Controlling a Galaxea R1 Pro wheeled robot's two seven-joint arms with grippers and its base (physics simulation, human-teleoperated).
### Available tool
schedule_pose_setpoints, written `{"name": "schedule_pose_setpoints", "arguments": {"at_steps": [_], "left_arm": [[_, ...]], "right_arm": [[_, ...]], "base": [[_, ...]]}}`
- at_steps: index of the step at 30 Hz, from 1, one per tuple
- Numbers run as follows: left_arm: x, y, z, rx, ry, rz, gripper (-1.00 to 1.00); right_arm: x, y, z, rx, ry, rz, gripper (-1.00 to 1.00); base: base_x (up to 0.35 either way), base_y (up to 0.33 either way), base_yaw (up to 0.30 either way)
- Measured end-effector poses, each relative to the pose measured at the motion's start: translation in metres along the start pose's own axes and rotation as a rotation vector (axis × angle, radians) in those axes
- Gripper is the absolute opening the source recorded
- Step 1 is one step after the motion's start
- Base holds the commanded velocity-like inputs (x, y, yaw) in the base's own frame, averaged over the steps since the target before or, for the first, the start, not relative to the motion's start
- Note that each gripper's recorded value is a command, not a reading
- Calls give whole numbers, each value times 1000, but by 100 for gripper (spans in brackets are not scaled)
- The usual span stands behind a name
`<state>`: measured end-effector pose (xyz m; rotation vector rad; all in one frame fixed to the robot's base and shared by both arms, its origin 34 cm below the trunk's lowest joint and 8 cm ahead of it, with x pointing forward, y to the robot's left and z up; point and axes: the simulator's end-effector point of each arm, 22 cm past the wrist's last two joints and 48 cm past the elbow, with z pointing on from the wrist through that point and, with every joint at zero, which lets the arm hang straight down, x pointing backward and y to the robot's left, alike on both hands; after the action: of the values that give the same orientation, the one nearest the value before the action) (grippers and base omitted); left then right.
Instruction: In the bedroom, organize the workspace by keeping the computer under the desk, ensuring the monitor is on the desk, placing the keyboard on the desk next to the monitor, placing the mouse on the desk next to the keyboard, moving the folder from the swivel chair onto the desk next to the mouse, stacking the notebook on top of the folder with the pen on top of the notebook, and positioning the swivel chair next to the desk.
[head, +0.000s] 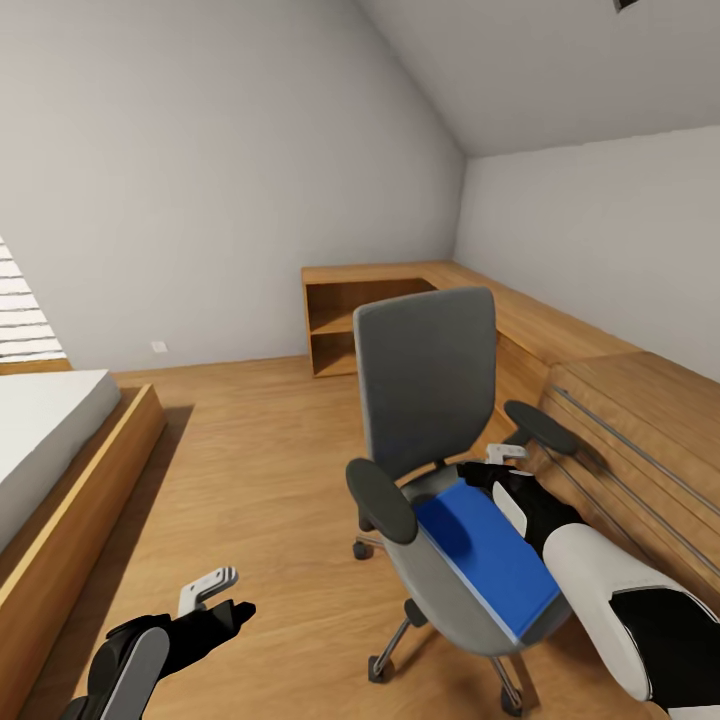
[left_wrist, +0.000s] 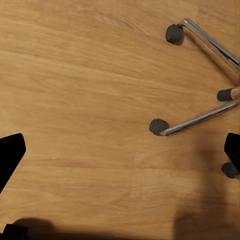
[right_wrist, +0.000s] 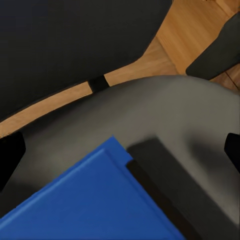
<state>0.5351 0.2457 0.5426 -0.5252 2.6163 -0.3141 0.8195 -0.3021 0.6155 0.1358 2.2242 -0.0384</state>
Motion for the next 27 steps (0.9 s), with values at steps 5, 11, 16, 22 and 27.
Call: {"name": "schedule_pose_setpoints", "arguments": {"at_steps": [5, 11, 16, 22, 27], "left_arm": [[0, 0, 0, -1, 0, 1, 100], [1, -2, 0, 2, 4, 4, 100], [1, -1, 0, 1, 2, 3, 100], [0, 0, 0, -1, 1, 4, 100], [0, 0, 0, -5, 0, 6, 100]], "right_arm": [[1, 0, 0, 0, 1, 0, 100], [4, 1, 1, -6, 8, -1, 100], [2, 4, 1, -43, -2, -2, 100], [-6, 4, 0, -55, -39, -3, 100], [-8, 3, 0, -52, -46, -2, 100]], "base": [[43, 0, 0], [4, 0, 0], [0, 0, 0], [0, 0, 0], [5, 0, 0]]}}
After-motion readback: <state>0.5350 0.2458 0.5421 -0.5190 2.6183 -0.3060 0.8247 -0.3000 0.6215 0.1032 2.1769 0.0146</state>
